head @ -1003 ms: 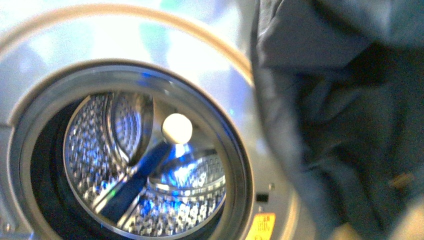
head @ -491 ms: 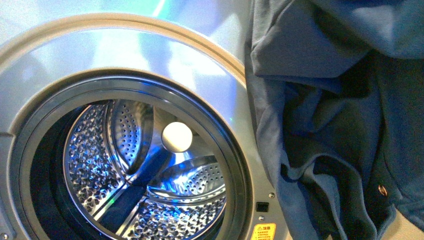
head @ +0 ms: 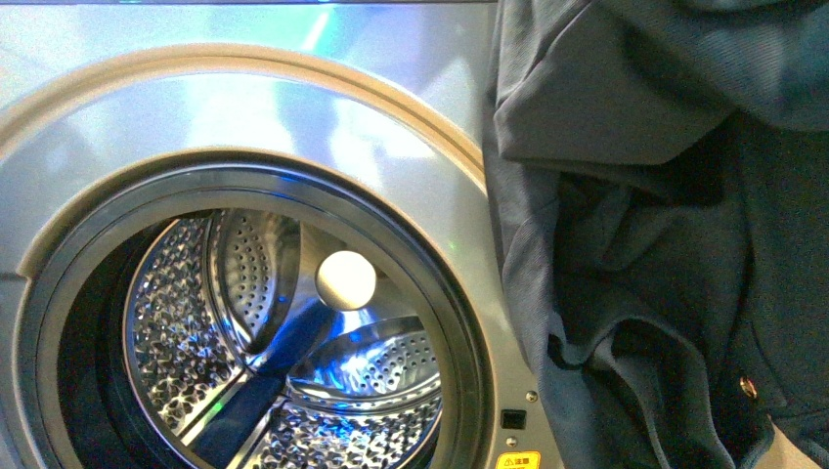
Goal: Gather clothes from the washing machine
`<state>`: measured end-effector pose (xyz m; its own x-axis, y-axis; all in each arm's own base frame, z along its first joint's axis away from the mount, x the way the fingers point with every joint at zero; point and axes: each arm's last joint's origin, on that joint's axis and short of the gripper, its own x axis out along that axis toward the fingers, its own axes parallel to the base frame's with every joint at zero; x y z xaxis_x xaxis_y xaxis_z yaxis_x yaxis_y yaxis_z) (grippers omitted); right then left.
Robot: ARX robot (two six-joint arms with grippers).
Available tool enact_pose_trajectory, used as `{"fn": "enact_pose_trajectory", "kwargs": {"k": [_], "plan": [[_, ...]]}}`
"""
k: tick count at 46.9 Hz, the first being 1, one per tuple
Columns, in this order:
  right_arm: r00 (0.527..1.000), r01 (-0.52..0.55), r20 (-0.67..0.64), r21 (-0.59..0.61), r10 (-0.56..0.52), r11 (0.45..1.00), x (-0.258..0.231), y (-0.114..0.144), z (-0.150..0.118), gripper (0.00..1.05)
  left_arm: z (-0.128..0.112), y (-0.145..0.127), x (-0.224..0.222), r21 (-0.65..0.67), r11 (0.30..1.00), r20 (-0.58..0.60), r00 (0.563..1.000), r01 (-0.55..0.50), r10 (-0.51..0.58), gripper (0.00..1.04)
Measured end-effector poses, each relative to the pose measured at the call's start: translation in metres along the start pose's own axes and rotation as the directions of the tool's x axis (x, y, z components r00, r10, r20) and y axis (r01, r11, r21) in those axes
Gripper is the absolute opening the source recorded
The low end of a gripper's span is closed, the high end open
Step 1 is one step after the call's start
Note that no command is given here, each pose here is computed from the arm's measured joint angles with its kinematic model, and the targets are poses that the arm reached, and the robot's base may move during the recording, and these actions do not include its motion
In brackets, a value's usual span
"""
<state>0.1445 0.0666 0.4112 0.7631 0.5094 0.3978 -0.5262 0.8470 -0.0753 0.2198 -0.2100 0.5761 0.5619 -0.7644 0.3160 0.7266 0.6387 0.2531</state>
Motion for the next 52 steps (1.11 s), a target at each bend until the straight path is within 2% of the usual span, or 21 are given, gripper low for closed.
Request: {"fn": "enact_pose_trajectory", "kwargs": {"k": [10, 22, 44, 52], "plan": [[0.999, 0.018, -0.026, -0.047, -0.019, 0.999, 0.026, -0.001, -0.005, 0.97, 0.000, 0.000, 0.000, 0.000, 1.000, 0.000, 1.000, 0.001, -0.001, 0.07], [0.985, 0.165, -0.022, -0.131, -0.169, 0.978, 0.049, -0.029, -0.017, 0.97, 0.000, 0.000, 0.000, 0.000, 1.000, 0.000, 1.000, 0.001, -0.001, 0.07], [0.955, 0.297, 0.087, -0.233, -0.284, 0.926, 0.012, -0.041, -0.021, 0.97, 0.000, 0.000, 0.000, 0.000, 1.000, 0.000, 1.000, 0.001, -0.001, 0.07], [0.959, 0.284, 0.062, -0.239, -0.278, 0.928, 0.013, -0.046, -0.025, 0.97, 0.000, 0.000, 0.000, 0.000, 1.000, 0.000, 1.000, 0.001, -0.001, 0.07]]}}
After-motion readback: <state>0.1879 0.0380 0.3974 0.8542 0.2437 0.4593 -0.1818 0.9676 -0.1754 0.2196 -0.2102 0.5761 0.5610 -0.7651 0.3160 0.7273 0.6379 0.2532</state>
